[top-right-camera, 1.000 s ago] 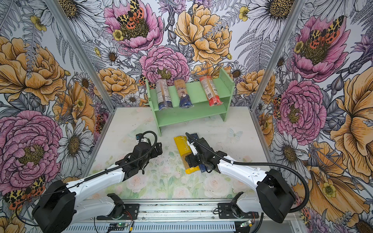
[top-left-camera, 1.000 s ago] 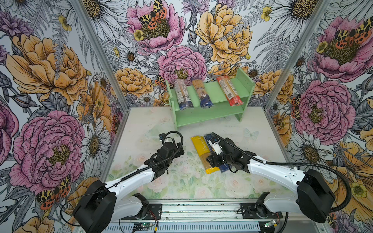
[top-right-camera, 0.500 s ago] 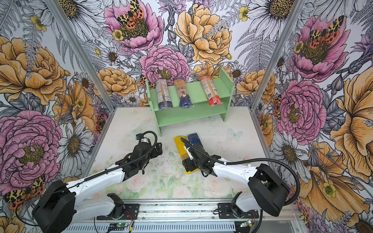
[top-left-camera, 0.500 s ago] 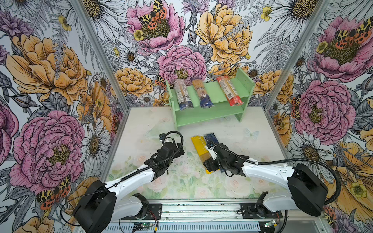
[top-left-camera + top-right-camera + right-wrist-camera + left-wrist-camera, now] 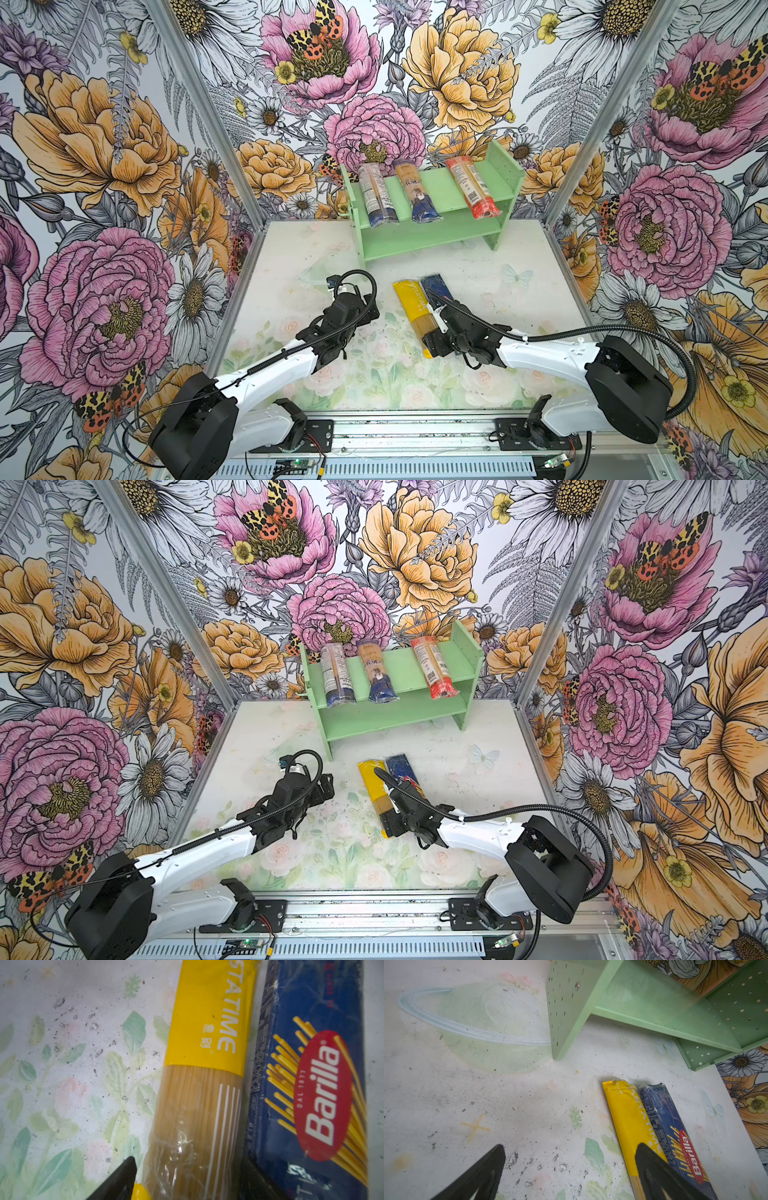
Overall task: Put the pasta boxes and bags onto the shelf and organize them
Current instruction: 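Lower the right gripper and close it on the yellow Pastatime bag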
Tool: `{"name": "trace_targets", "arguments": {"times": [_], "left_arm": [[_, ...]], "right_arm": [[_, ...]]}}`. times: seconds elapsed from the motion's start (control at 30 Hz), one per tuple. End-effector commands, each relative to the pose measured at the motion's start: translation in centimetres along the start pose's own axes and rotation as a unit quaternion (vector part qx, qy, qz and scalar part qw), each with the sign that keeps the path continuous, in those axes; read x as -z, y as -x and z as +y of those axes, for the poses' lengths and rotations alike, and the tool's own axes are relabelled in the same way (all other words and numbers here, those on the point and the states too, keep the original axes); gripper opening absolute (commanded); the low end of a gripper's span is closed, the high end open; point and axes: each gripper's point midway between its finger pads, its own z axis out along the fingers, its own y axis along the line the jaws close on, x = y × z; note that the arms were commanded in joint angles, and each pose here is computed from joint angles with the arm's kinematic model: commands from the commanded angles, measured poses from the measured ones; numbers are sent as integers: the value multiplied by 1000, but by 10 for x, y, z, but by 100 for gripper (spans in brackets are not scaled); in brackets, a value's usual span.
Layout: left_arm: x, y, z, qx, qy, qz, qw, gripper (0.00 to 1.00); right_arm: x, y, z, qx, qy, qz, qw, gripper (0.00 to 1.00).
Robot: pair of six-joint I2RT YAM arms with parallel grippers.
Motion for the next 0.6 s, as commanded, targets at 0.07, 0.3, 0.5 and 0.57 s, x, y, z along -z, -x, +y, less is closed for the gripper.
{"name": "trace_targets", "arguments": {"times": [0.07,0.3,0.5,0.57], "left_arm": [[-1,-6,-5,1,-8,19,1000,99],[0,-9,-4,13,-10,22,1000,99],[7,-1,-4,25,-11,7,1000,99],[9,3,-4,30,-12,-1,999,99]], "right_arm": [[-8,-5,-7,-18,-18,-8,1000,81],[-15,-11,8,-12,4,-7,1000,82],[-24,-7,17,-7,15,-3,1000,83],[-28,-7,16,-5,9,0,1000,84]]}}
